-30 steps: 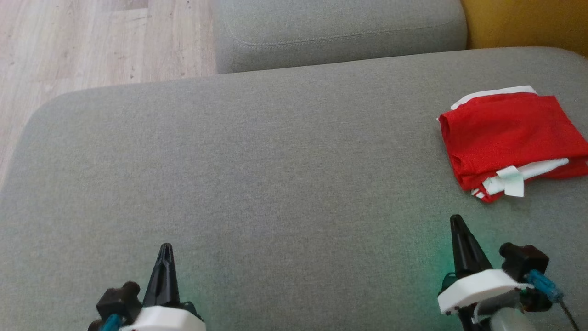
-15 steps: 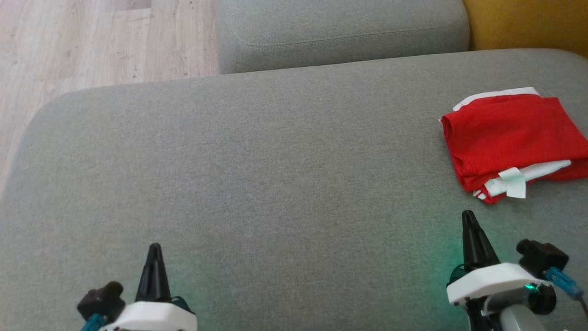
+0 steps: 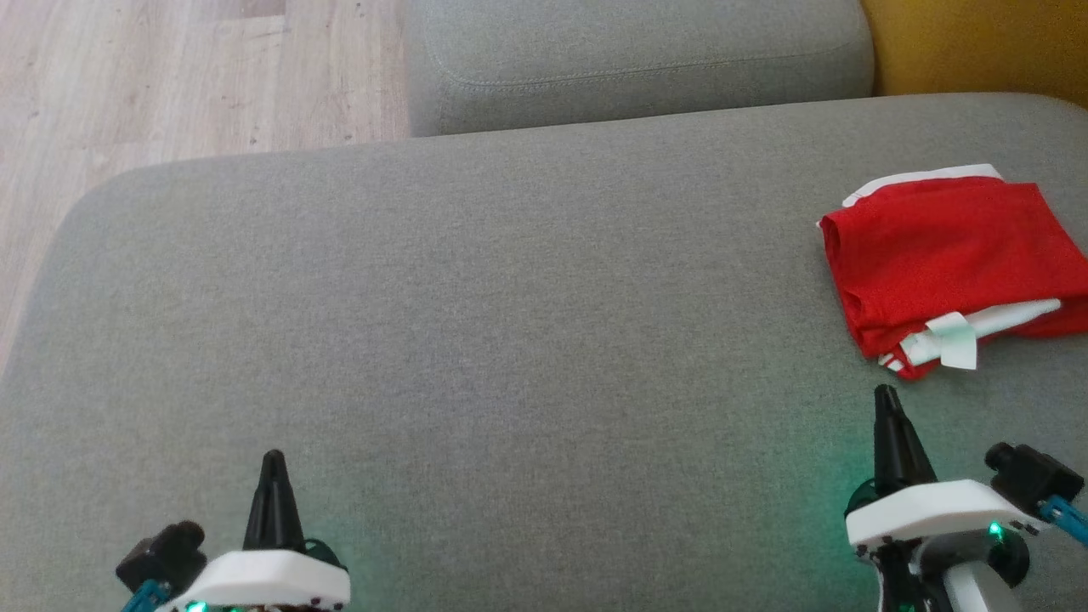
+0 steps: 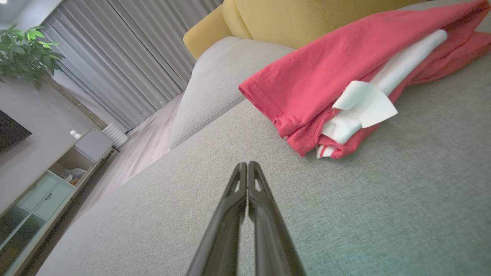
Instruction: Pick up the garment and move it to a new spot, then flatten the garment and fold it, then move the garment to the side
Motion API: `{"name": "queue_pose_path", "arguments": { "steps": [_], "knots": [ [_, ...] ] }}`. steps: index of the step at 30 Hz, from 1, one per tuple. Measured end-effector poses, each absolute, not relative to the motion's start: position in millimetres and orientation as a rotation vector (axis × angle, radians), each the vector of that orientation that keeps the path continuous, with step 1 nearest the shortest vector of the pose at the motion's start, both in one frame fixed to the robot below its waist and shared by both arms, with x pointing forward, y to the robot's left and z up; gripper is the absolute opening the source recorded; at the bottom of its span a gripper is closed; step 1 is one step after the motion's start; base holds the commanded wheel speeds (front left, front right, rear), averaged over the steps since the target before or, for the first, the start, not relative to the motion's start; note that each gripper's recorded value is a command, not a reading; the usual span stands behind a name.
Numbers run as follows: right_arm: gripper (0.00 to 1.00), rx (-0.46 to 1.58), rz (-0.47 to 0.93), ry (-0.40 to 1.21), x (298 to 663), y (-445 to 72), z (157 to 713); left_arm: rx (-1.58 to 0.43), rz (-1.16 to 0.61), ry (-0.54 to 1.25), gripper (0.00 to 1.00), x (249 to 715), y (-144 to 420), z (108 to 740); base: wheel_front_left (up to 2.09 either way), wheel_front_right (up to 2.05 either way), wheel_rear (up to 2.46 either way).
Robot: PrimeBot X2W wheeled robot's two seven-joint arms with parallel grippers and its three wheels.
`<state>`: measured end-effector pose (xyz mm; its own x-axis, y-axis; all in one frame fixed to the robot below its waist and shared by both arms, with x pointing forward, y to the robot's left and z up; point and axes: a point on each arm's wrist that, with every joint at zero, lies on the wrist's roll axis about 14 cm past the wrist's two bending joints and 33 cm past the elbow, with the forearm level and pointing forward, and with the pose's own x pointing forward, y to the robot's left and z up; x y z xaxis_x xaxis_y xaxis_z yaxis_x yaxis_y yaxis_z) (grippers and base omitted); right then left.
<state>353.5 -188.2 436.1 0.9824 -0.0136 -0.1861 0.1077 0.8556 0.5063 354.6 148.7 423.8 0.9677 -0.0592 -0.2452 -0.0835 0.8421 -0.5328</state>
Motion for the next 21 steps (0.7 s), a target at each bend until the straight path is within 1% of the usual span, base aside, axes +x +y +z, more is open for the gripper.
{"name": "queue_pose_path", "arguments": {
  "steps": [21],
  "knots": [
    [0.00, 0.777, -0.111, 0.169, 357.3, -195.1, 440.7, -0.802, 0.057, 0.247, 0.00, 360.5, 158.5, 432.4, 0.00, 0.00, 0.00]
  ]
}}
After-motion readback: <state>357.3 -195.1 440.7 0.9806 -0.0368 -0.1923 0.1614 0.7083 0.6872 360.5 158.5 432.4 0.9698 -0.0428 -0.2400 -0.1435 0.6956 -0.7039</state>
